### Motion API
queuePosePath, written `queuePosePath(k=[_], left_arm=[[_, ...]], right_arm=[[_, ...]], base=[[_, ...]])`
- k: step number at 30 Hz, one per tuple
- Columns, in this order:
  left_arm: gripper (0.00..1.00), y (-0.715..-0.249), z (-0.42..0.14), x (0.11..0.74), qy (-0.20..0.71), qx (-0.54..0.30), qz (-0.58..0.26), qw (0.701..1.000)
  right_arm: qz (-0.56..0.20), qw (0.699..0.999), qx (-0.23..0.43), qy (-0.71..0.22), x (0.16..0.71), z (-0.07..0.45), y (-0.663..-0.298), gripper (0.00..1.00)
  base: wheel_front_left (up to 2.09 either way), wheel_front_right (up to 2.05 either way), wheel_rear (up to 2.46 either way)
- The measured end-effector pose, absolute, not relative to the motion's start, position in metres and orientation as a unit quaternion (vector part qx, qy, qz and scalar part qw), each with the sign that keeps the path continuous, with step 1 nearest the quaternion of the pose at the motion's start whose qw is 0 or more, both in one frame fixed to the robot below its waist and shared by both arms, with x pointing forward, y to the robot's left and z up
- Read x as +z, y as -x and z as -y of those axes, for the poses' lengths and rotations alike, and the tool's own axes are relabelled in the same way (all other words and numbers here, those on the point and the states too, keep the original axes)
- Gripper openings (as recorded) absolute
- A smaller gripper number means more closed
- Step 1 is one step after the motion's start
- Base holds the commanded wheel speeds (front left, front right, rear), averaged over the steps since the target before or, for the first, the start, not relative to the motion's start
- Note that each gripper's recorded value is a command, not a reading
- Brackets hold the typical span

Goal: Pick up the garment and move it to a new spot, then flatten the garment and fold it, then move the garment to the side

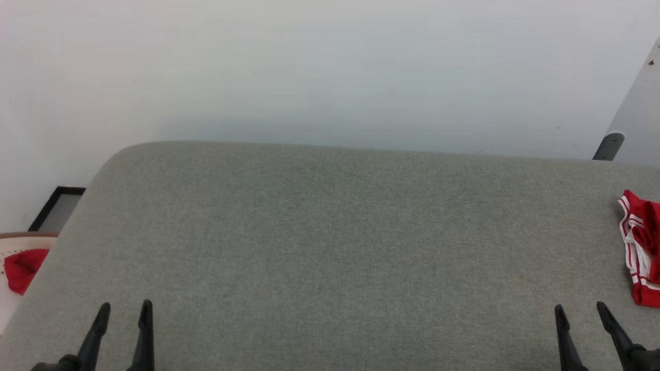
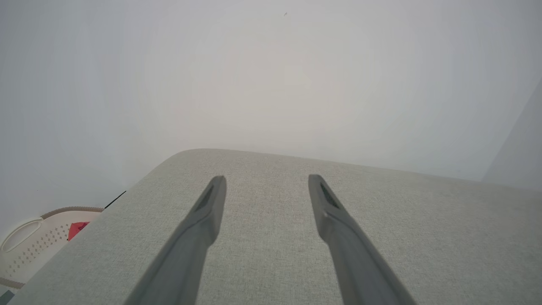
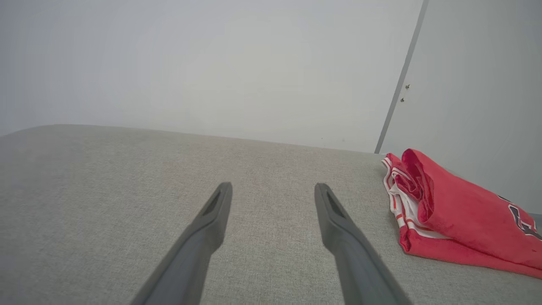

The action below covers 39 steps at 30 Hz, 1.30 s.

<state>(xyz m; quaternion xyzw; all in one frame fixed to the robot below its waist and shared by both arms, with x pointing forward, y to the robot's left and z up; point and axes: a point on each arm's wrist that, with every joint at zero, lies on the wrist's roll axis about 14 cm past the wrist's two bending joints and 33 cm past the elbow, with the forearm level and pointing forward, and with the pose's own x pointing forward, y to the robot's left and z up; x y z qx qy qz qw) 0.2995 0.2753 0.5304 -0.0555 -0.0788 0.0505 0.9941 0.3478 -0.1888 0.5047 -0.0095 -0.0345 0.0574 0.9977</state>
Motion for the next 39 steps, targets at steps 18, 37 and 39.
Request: queuePosePath(k=[18,37,39], left_arm=[[1.00,-0.305,-0.267,0.529,0.062,0.034,0.076,0.995],[0.00,-0.305,-0.257,0.493,0.178,0.056,0.021,0.982],[0.00,-0.307,-0.257,0.492,0.195,0.059,0.020,0.979]], right_arm=[[0.028,0.998,0.060,0.014,0.500,0.186,-0.341,1.00],[-0.033,0.995,0.026,-0.095,0.469,0.191,-0.336,0.00],[-0.034,0.993,0.022,-0.113,0.469,0.192,-0.337,0.00]], base=[[0.00,0.00,0.00],[0.00,0.00,0.00],[0.00,0.00,0.00]])
